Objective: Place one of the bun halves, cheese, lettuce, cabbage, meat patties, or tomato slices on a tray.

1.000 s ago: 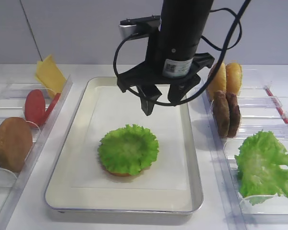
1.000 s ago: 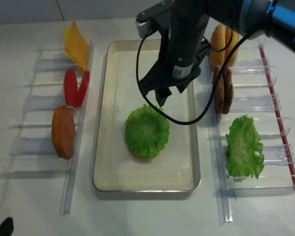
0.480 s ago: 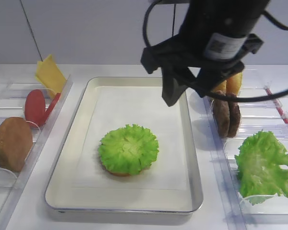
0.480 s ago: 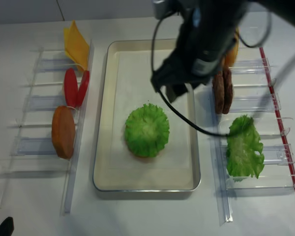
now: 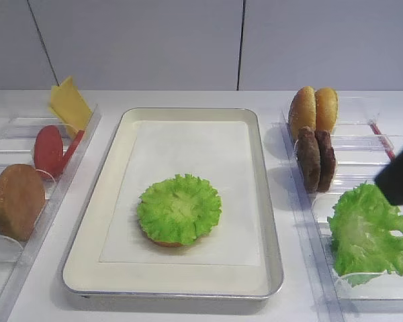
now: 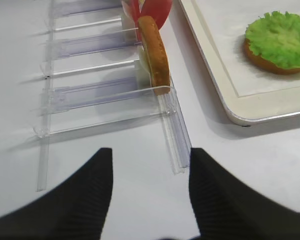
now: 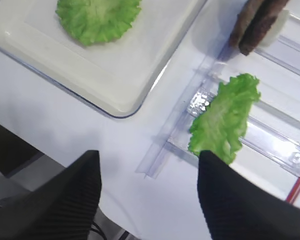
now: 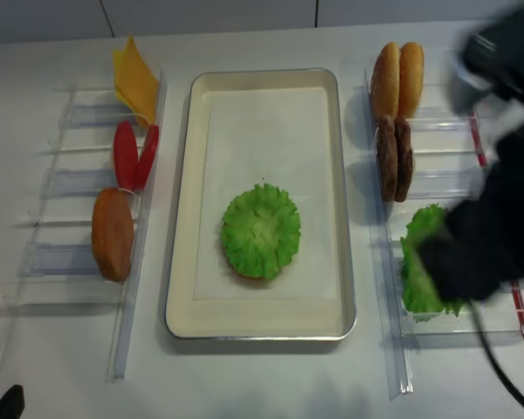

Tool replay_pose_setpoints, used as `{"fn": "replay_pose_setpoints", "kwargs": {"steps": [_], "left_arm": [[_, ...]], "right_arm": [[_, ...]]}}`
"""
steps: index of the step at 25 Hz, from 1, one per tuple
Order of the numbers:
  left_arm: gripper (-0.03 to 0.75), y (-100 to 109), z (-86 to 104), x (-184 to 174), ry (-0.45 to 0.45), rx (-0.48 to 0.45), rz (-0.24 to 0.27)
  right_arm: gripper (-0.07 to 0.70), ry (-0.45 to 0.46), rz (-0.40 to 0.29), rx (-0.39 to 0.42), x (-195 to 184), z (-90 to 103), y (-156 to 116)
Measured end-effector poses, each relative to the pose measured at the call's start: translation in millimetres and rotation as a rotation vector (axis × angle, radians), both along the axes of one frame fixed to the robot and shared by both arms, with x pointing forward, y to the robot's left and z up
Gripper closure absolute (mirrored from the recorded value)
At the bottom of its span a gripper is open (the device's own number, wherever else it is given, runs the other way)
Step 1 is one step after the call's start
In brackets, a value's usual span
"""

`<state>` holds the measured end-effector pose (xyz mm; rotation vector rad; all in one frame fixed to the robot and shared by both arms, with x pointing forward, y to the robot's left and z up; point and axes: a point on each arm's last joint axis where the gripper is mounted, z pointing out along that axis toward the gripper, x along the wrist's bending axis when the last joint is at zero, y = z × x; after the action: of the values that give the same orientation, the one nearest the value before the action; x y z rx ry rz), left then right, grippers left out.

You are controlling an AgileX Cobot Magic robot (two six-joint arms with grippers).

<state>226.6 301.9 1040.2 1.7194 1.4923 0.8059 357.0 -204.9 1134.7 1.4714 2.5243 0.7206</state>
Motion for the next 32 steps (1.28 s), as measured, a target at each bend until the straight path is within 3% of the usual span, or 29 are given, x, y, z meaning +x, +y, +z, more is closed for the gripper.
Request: {"fn": "replay_pose_setpoints", "kwargs": {"steps": [7,12,18,24,27,32], "left_arm": [[0.389,0,0.0,0,0.000,0.000,0.000],[0.389,0,0.0,0,0.000,0.000,0.000],[0.389,0,0.0,0,0.000,0.000,0.000],[0.389,0,0.0,0,0.000,0.000,0.000],[0.389,0,0.0,0,0.000,0.000,0.000],[0.389,0,0.0,0,0.000,0.000,0.000]], "right_arm": [[0.190,-0.160,-0.019,0.041,-57,-9.0,-48],[0.190,-0.276,-0.108,0.073,-88,-19.1,-76],[0.190,-0.395,-0.309,0.056,-114,-30.2,-91],[0.190,-0.442,-0.512,0.048,-129,-46.1,-87],[0.190,-0.460,-0.537,0.031,-134,-60.5,-84],[0.190,-0.489,-0.500,-0.022,-141,-84.2,-83]]}}
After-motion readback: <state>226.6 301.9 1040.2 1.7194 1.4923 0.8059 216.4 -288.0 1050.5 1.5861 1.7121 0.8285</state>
